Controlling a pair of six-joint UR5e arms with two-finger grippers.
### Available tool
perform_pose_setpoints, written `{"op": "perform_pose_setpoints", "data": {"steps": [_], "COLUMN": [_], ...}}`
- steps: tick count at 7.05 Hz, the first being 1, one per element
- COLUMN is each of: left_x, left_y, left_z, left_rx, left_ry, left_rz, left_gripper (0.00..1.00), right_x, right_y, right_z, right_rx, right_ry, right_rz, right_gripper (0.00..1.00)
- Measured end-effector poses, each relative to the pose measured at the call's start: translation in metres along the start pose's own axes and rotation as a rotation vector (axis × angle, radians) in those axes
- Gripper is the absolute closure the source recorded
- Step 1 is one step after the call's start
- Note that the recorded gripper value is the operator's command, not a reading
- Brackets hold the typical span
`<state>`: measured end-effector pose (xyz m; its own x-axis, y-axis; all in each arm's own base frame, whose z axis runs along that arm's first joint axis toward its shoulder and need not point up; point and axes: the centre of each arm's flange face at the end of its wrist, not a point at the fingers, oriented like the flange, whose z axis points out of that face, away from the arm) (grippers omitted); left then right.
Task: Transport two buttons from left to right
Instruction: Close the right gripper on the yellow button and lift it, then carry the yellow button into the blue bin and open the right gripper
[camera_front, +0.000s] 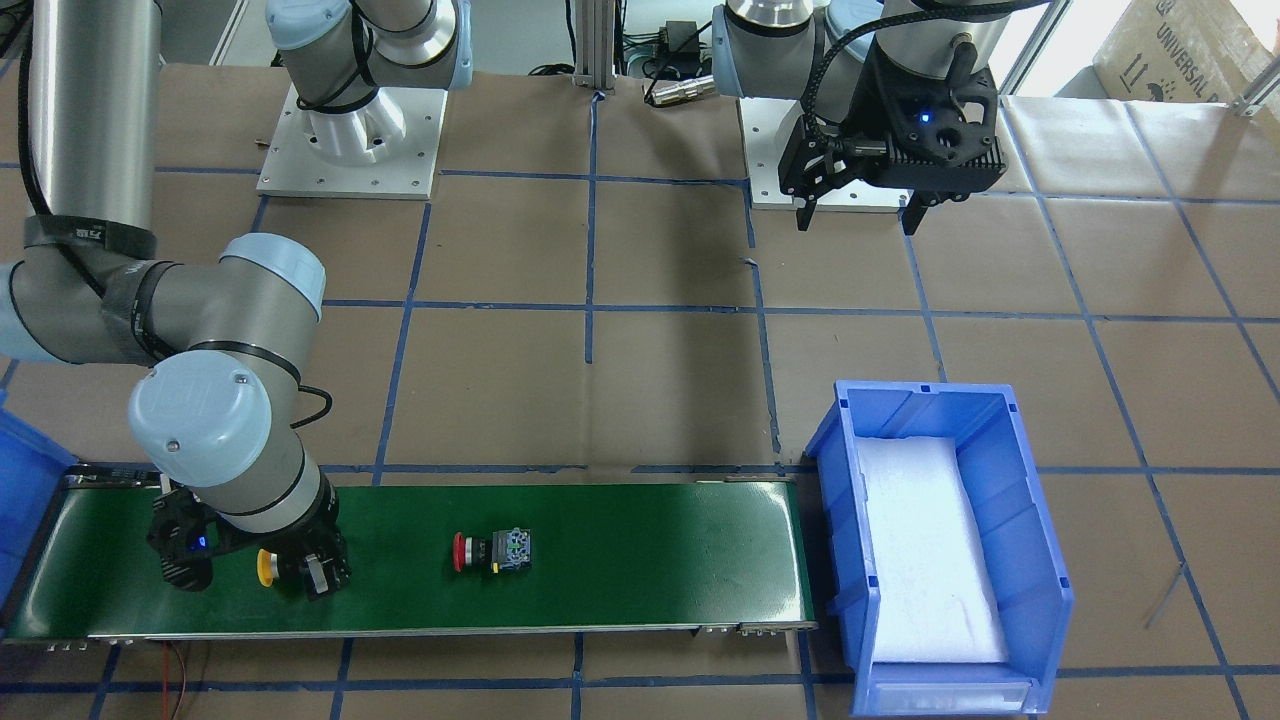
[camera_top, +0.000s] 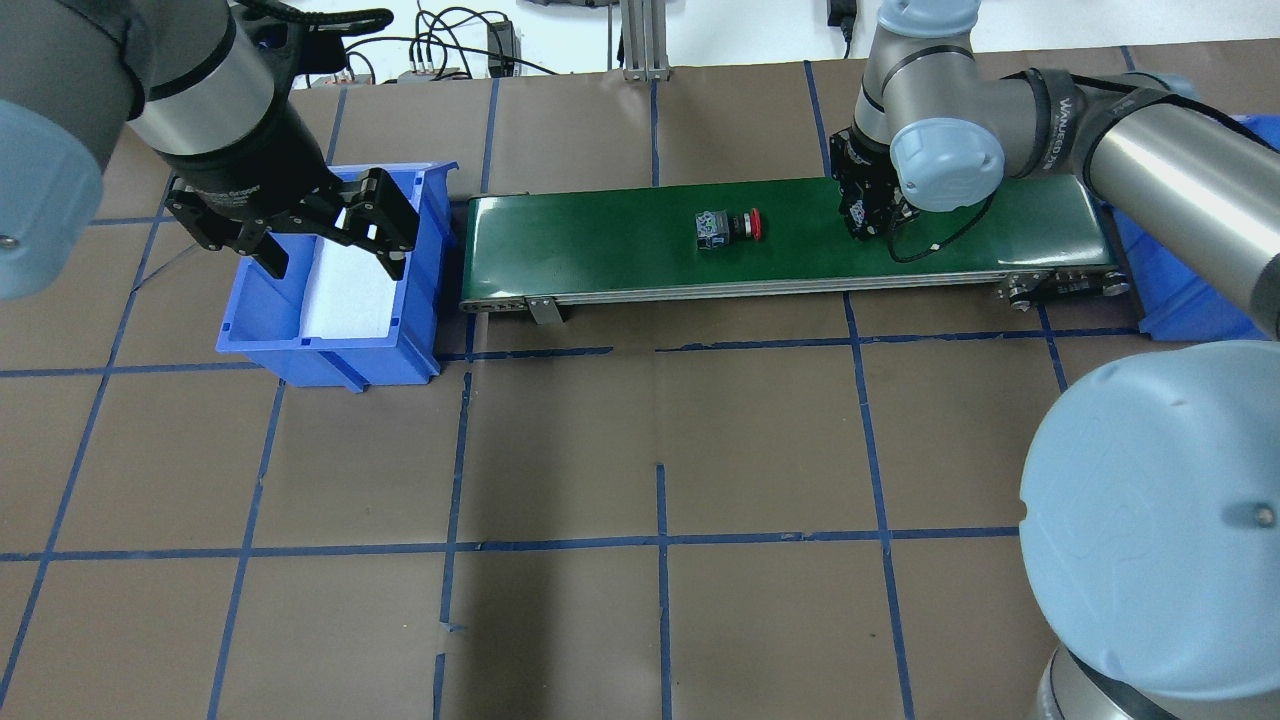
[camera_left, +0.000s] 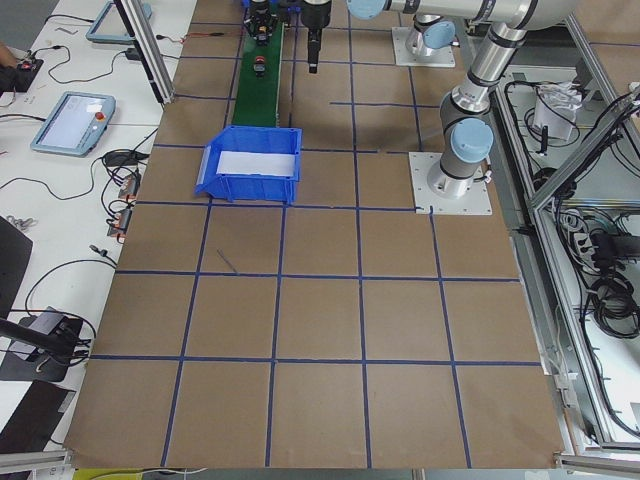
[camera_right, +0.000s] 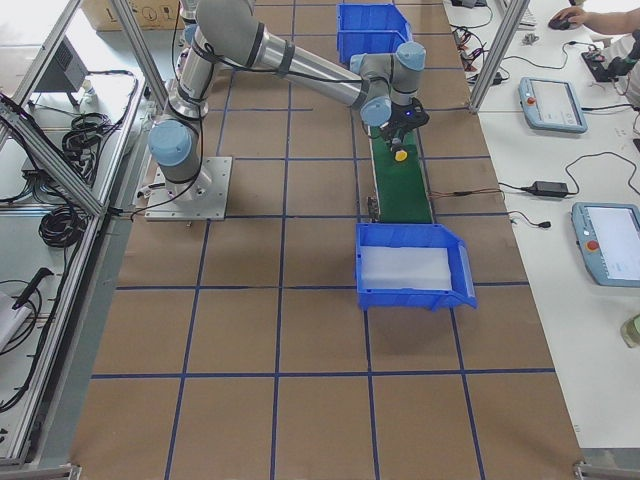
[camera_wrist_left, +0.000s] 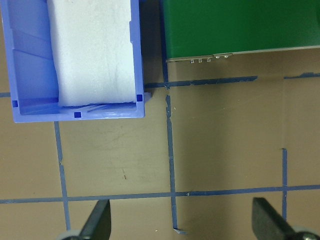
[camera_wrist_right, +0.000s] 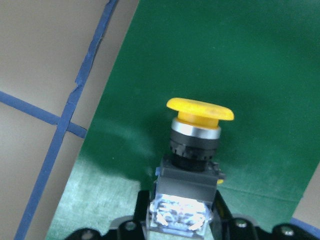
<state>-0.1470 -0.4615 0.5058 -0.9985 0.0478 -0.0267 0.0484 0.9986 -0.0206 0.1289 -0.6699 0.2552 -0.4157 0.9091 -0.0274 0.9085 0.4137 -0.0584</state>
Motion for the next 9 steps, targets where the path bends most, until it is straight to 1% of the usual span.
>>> {"op": "perform_pose_setpoints", "data": {"steps": [2,3,4,5,6,7,8,9], "left_x": [0.0,0.0,0.0,0.0,0.0,0.0,0.0,0.0], "left_y": [0.0,0.0,0.0,0.0,0.0,0.0,0.0,0.0], "left_z": [0.0,0.0,0.0,0.0,0.0,0.0,0.0,0.0], "left_rx": [0.0,0.0,0.0,0.0,0.0,0.0,0.0,0.0], "left_ry": [0.0,0.0,0.0,0.0,0.0,0.0,0.0,0.0], "left_rz": [-0.001,-0.001,-0.001,-0.001,0.0,0.0,0.0,0.0], "left_gripper": [0.0,0.0,0.0,0.0,0.0,0.0,0.0,0.0], "right_x": [0.0,0.0,0.003,0.012,0.026,0.041,0.06,0.082], "right_y": [-0.003,-0.01,-0.024,-0.047,-0.078,-0.107,-0.135,-0.164], "right_z": [-0.008,-0.016,-0.032,-0.049,-0.064,-0.078,-0.092,-0.104], "right_rx": [0.0,0.004,0.006,-0.003,-0.012,-0.012,-0.016,-0.032], "right_ry": [0.002,0.001,0.015,0.042,0.057,0.057,0.063,0.076], "right_rz": [0.001,0.001,-0.02,-0.065,-0.113,-0.17,-0.228,-0.283], "right_gripper": [0.73,0.73,0.73,0.73,0.73,0.76,0.75,0.75]}}
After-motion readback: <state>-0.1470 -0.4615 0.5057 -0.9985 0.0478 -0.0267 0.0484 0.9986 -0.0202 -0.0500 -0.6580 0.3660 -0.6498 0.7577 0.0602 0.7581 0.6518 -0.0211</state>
